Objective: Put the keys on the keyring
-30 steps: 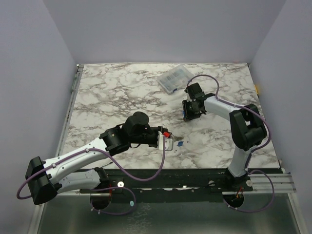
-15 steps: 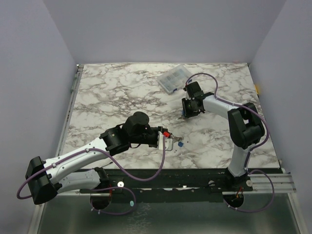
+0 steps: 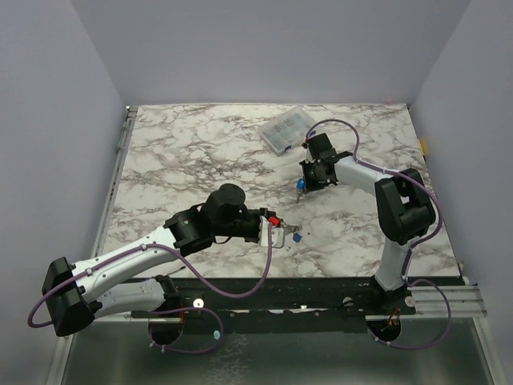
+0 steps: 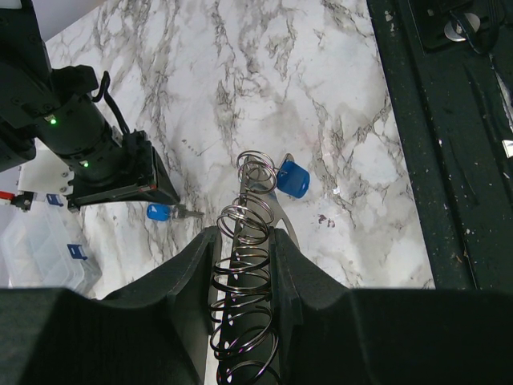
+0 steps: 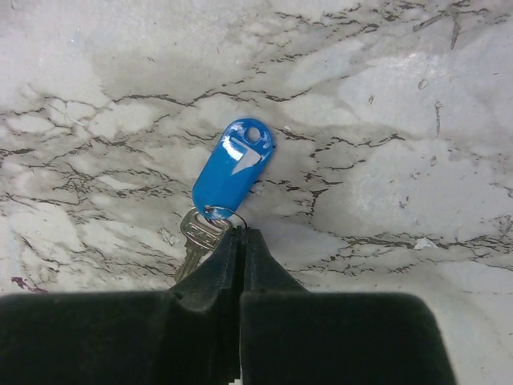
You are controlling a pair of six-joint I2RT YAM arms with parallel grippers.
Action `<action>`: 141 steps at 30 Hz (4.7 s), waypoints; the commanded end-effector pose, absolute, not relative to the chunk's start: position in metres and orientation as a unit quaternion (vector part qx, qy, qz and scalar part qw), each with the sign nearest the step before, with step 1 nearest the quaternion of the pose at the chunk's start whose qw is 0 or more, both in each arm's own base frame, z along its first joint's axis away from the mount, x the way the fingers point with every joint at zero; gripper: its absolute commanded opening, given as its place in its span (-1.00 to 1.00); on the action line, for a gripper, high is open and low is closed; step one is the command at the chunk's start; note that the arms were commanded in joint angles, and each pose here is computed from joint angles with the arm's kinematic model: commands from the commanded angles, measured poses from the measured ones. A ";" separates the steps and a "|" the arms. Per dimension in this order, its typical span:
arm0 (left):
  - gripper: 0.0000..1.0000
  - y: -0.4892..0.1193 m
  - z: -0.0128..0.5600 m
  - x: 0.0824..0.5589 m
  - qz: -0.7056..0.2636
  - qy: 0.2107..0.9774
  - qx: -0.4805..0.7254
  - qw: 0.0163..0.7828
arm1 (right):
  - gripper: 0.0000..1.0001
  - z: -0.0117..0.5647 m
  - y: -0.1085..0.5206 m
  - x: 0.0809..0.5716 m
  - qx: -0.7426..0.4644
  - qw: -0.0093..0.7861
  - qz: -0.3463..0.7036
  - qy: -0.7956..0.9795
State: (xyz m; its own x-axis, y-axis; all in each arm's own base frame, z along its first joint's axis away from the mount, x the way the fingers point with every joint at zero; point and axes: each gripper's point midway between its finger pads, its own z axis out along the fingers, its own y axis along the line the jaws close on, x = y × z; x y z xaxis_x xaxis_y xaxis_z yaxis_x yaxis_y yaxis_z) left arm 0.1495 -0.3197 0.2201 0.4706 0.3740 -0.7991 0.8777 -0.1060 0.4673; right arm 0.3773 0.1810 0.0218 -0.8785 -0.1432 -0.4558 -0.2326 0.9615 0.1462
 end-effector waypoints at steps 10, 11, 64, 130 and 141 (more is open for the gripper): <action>-1.00 -0.322 0.223 0.148 -0.268 0.440 0.698 0.498 | 0.14 0.058 0.187 0.390 -0.093 0.270 0.119 0.951; -1.00 -0.322 0.223 0.148 -0.268 0.441 0.698 0.497 | 0.18 0.058 0.187 0.391 -0.088 0.270 0.119 0.952; -1.00 -0.320 0.223 0.151 -0.269 0.444 0.694 0.498 | -0.99 0.094 0.197 0.378 -0.048 0.313 0.098 0.943; -1.00 -0.323 0.230 0.146 -0.289 0.434 0.687 0.506 | -0.76 0.026 0.144 0.412 -0.012 0.261 -0.120 0.958; -1.00 -0.323 0.229 0.146 -0.289 0.434 0.687 0.506 | -0.99 0.045 0.134 0.414 -0.024 0.291 -0.136 0.947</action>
State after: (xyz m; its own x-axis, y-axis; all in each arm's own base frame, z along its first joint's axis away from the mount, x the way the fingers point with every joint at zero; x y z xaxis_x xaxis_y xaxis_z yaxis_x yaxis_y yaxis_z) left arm 0.1505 -0.3199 0.2200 0.4419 0.3552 -0.8237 0.8941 -0.0999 0.4366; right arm 0.4124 0.1425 0.0298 -0.8562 -0.0992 -0.5071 0.0248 0.9724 -0.2322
